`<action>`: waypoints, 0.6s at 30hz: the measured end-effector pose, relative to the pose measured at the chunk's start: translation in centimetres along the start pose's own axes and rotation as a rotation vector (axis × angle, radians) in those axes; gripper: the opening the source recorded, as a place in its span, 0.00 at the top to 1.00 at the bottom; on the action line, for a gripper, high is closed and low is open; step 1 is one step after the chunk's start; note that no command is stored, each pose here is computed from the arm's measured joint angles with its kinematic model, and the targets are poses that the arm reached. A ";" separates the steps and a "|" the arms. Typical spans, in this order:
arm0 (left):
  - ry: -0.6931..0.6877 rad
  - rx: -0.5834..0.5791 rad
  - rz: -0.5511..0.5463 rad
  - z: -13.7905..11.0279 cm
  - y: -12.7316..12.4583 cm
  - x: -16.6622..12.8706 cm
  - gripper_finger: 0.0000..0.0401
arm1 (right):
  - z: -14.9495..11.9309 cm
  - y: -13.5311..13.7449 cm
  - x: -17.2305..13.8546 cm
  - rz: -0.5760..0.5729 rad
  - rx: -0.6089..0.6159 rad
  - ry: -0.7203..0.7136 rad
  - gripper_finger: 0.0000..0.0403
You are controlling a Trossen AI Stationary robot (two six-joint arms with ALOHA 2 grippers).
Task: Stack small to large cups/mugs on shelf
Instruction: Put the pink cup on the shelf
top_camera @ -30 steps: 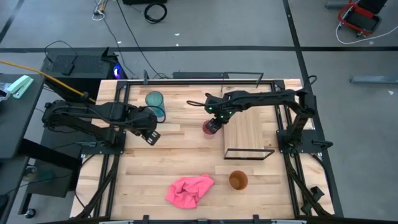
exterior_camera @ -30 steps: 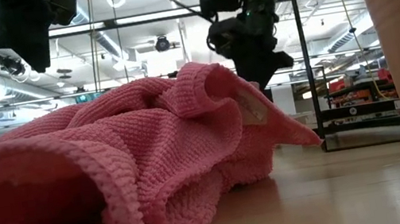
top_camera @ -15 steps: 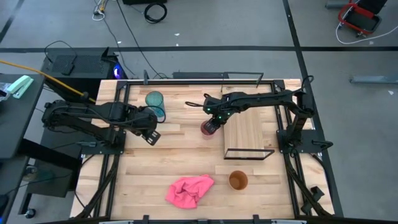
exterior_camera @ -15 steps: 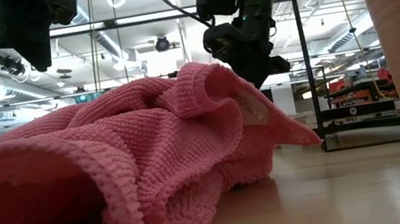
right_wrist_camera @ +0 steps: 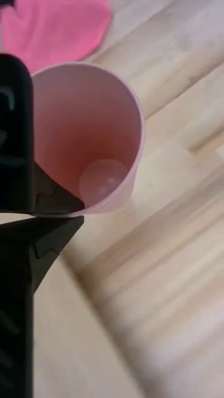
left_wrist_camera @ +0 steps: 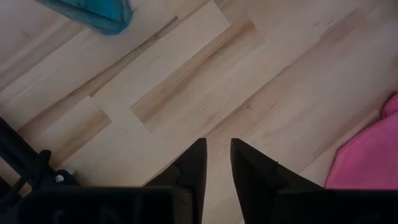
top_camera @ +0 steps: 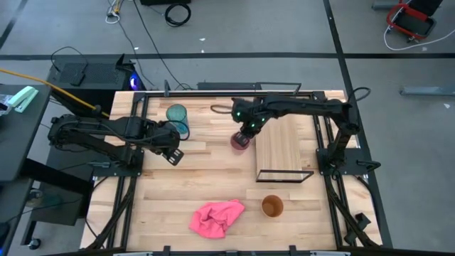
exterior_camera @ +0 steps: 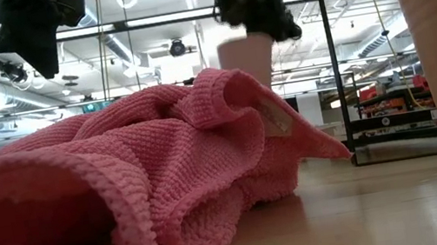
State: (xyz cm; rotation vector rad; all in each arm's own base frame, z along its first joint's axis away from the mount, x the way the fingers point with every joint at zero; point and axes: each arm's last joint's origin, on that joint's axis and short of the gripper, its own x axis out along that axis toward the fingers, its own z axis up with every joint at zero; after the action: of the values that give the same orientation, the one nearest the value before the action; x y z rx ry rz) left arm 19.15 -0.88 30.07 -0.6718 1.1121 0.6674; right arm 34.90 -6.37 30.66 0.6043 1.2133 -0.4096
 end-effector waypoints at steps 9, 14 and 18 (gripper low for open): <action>-0.005 0.021 -0.007 0.0 -0.1 0.0 0.80 | -3.2 -0.9 -11.5 -0.087 -0.014 -0.079 0.99; -0.030 0.027 -0.037 0.3 -0.4 0.0 0.81 | -8.1 -3.5 -14.8 -0.086 0.146 -0.156 0.99; -0.032 0.026 -0.041 0.3 -0.4 0.0 0.82 | -12.0 -5.3 -14.7 -0.093 0.242 -0.133 1.00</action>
State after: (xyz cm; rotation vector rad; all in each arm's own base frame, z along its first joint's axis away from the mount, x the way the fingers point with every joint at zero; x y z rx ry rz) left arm 19.64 -0.92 30.24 -0.6579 1.0727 0.6254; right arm 18.30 -3.27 40.79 0.7180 1.0750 -0.6712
